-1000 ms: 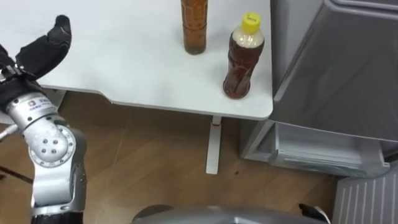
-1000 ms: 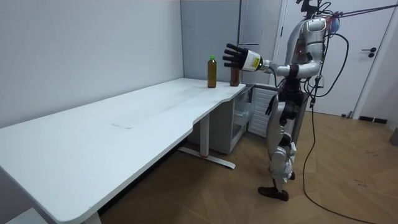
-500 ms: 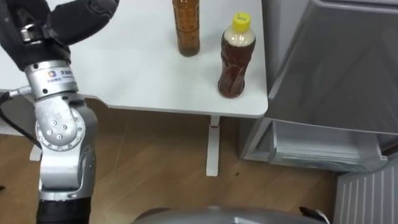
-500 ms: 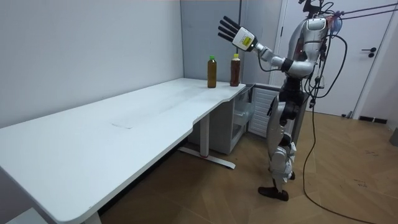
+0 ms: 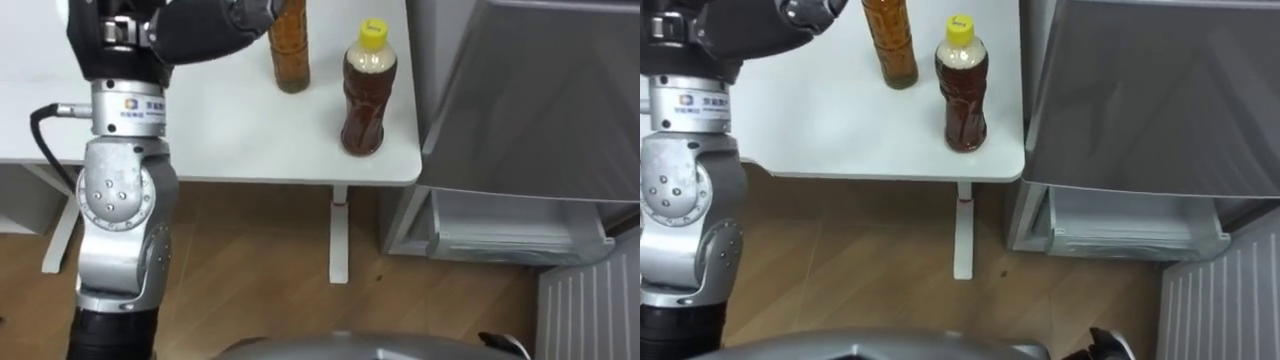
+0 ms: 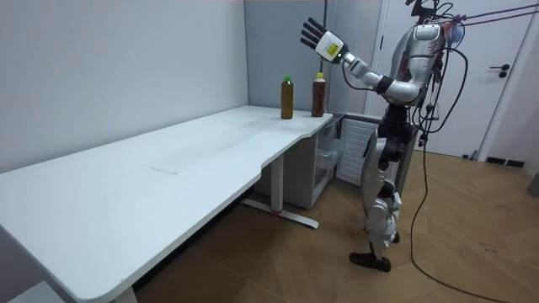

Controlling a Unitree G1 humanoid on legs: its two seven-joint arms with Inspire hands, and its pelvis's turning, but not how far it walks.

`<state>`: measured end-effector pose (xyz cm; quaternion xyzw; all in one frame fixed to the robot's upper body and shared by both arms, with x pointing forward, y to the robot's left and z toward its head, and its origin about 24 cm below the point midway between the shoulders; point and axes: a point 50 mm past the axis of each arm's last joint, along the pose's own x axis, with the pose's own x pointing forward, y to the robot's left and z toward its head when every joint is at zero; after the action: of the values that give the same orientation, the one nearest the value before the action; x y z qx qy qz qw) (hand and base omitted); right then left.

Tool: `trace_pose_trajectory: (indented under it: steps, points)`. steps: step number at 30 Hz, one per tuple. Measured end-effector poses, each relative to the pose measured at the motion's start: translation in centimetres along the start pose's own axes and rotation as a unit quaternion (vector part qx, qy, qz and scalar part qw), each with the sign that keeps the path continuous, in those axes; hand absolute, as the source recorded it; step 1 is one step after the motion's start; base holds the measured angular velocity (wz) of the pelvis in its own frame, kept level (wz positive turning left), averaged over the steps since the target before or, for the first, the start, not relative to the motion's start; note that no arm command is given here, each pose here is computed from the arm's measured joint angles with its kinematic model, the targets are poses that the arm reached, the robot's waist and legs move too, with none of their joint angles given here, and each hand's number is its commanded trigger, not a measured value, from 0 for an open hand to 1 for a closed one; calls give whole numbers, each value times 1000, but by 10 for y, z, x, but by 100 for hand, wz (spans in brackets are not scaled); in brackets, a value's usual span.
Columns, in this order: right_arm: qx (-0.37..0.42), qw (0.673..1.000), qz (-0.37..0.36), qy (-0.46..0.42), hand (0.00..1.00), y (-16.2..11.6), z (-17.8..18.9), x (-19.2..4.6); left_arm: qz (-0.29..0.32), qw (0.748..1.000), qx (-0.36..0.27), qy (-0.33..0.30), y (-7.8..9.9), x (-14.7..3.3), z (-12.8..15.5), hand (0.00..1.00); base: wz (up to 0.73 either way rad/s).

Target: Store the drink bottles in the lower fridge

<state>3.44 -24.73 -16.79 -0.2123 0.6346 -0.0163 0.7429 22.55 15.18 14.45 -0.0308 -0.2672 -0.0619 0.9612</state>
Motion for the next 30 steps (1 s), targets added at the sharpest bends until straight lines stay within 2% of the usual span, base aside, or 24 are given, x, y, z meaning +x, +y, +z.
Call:
trace_pose_trajectory:
  steps: [6, 15, 18, 30]
  points:
    - [-2, 1000, 5, 13, 0, 1, -3, 0, -76, 996, -28, 36, -14, -2, -9, 0, -7]
    - [-30, 999, 18, 24, 0, 2, -3, 0, -136, 985, -86, 59, -23, -4, -13, 0, -2]
    - [-37, 999, 20, 23, 0, 2, -2, 0, -155, 982, -87, 67, -25, -5, -15, 0, 0]
    - [-46, 998, 25, 29, 0, 2, -3, 0, -184, 976, -89, 79, -27, -7, -17, 0, 0]
